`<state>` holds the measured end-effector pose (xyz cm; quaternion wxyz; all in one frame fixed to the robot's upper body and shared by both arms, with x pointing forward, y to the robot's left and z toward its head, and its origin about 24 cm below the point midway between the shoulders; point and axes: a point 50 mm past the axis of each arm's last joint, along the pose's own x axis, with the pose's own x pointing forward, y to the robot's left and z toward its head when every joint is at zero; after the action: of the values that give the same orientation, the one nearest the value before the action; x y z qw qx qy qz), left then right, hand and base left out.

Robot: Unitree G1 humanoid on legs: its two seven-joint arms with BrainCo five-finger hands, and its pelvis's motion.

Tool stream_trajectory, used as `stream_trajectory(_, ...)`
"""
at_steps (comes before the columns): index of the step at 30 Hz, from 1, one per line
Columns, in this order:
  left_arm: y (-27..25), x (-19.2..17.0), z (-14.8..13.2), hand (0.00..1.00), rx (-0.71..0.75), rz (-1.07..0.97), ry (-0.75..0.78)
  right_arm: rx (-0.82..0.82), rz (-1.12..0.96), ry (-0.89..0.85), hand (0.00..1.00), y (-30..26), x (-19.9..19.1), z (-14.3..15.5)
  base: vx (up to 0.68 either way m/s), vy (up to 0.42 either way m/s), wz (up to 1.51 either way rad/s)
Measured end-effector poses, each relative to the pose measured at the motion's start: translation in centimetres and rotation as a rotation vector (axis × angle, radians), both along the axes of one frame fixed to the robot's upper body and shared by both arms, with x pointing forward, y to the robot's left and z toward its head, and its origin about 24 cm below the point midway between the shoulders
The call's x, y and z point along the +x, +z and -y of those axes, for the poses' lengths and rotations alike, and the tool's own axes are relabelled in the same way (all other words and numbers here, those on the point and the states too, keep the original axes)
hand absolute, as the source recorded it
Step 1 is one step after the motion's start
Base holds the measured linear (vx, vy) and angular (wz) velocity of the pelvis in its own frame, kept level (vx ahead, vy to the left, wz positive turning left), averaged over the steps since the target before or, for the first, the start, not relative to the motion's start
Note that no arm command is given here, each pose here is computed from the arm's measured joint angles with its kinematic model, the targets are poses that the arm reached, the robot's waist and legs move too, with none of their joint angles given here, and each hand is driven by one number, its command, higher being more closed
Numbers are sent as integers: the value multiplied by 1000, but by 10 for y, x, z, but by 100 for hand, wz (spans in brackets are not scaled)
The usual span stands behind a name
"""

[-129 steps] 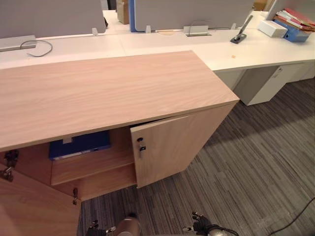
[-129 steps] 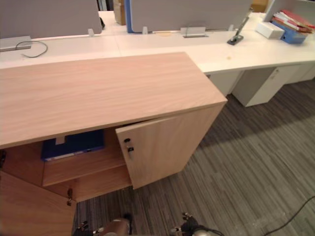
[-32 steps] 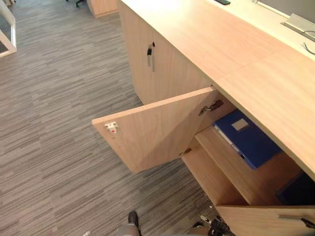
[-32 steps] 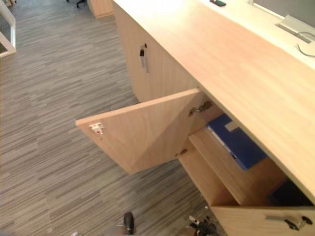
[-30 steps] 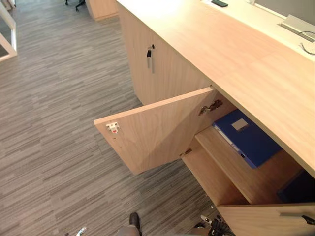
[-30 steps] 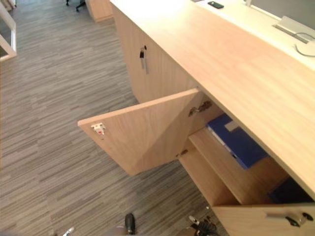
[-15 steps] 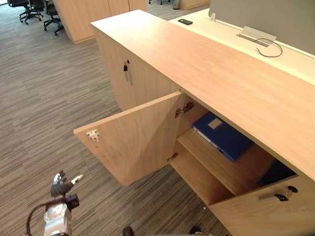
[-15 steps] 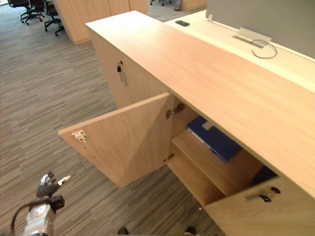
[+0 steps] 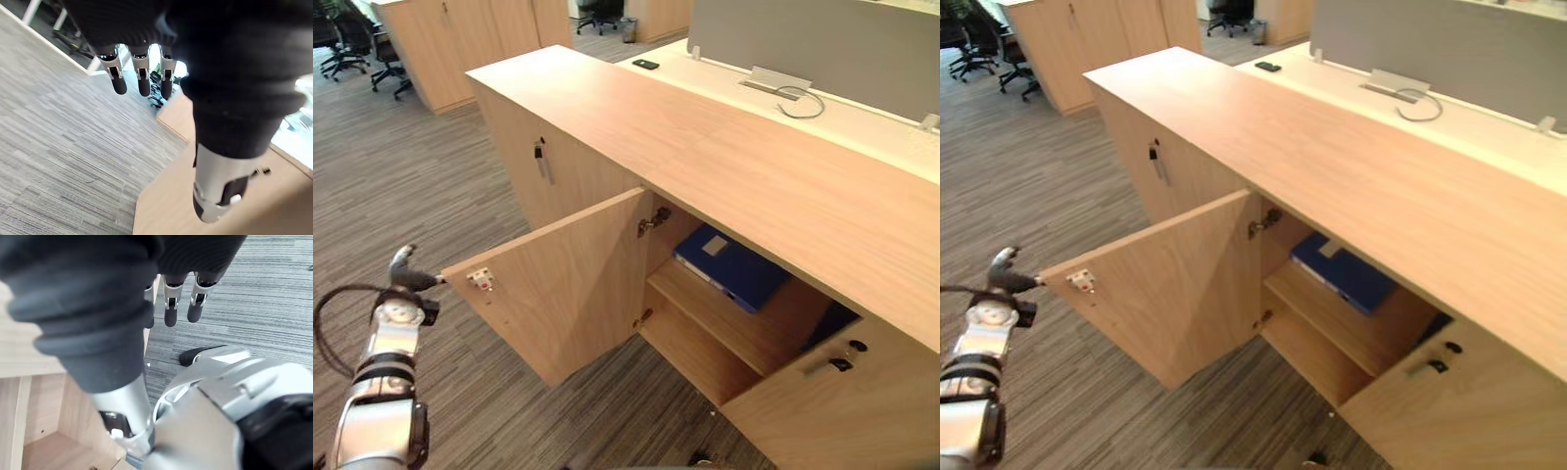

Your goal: Walk over to the cabinet, pick up the folder, carry it to the office cabinet, place the folder inside the office cabinet, then close the office cabinet door

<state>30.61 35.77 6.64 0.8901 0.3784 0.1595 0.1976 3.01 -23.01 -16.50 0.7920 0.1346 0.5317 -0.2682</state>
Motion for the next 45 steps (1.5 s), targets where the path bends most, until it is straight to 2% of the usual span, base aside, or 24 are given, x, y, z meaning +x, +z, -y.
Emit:
stream_trajectory(4,-1,10,22,0,76,-21,-100,-1,-39,-36,0,-1,-16,1,-16,3,3)
stream_trajectory(8,-15,12,44,0,88,-73,-206,4,-54,-50,0,-2,-19,1,-7,14,21)
stream_trajectory(13,-45,3,71,0,112,-186,-351,-5,-43,-30,0,-2,-5,0,-12,19,6)
stream_trajectory(18,-92,-25,113,0,77,-319,-522,4,3,-20,0,-2,16,-7,1,4,-1)
stream_trajectory(22,-129,-57,165,0,-85,-487,-743,0,9,-10,0,-2,22,-8,30,11,-12)
stream_trajectory(23,-140,-73,194,0,-182,-534,-856,1,13,-11,0,-2,24,-9,36,10,-20)
stream_trajectory(24,-143,-79,206,0,-213,-544,-899,3,16,-15,0,-2,25,-10,32,10,-25)
stream_trajectory(27,-147,-108,273,0,-560,-546,-1051,8,29,-10,0,-1,35,-12,14,9,-46)
stream_trajectory(28,-145,-111,285,0,-639,-534,-1061,1,31,-1,0,-1,36,-11,-31,-14,-64)
stream_trajectory(30,-141,-115,299,0,-767,-505,-1049,-11,18,10,0,0,34,-5,-23,-14,-59)
stream_trajectory(33,-144,-118,293,0,-924,-485,-933,-19,31,43,0,2,37,-2,28,-44,-54)
stream_trajectory(37,-163,-119,269,0,-1083,-442,-626,-13,31,58,0,1,37,-4,44,-207,-34)
stream_trajectory(41,-170,-127,249,0,-1163,-365,-417,-17,12,41,0,0,31,-1,135,-300,-63)
stream_trajectory(45,-189,-144,213,0,-1187,-269,-44,-39,18,102,0,2,39,2,212,-164,-145)
